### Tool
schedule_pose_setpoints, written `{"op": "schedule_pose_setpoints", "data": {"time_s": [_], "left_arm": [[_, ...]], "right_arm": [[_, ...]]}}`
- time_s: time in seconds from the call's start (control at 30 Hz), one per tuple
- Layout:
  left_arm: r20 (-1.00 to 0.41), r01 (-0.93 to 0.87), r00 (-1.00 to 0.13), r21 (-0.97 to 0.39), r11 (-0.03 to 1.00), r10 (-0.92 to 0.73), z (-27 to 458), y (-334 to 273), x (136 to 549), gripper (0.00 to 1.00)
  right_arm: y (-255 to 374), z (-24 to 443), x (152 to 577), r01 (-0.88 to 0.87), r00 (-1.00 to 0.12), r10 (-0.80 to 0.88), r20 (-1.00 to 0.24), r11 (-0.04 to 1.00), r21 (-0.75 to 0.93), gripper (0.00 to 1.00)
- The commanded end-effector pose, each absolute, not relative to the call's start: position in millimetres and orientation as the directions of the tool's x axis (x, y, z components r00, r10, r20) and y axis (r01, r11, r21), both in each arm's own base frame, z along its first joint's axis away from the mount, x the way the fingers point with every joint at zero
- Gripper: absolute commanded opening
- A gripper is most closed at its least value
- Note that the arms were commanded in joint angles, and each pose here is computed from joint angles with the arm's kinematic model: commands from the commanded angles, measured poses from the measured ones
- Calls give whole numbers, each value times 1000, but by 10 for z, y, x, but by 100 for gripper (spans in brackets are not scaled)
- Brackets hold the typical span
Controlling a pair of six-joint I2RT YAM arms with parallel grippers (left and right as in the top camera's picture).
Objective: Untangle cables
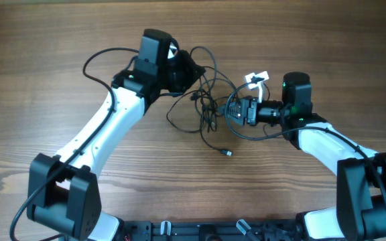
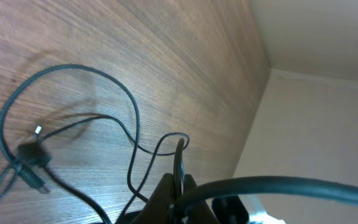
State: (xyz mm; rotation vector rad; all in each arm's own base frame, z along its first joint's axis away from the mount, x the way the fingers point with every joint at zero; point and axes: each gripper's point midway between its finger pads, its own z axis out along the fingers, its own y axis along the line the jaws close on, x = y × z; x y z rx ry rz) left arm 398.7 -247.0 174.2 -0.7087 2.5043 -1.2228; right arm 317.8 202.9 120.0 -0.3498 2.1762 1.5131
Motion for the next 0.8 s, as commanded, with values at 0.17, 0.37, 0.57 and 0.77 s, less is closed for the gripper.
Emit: {"op": "schedule_pose_setpoints", "data": {"time_s": [0.17, 0.37, 0.57, 0.77], "left_arm": [[-31, -233, -901, -807, 542, -433, 1792, -3051, 3681, 4], [-79, -79, -900, -937, 339, -428, 2378, -2662, 4177, 4], [23, -167, -902, -939, 300, -432, 2311, -2149, 4239, 16], [0, -351, -848, -748, 563, -529, 1572, -1881, 4042, 35]], "right_arm": [[1940, 1072, 3557, -239, -866, 266, -423, 521, 819, 26], [1484, 266, 3229, 32, -928, 255, -271, 781, 624, 18], [1216, 221, 3312, 139, -902, 352, -250, 784, 605, 37], [1002, 300, 3448, 188, -866, 435, -245, 738, 648, 82]]}}
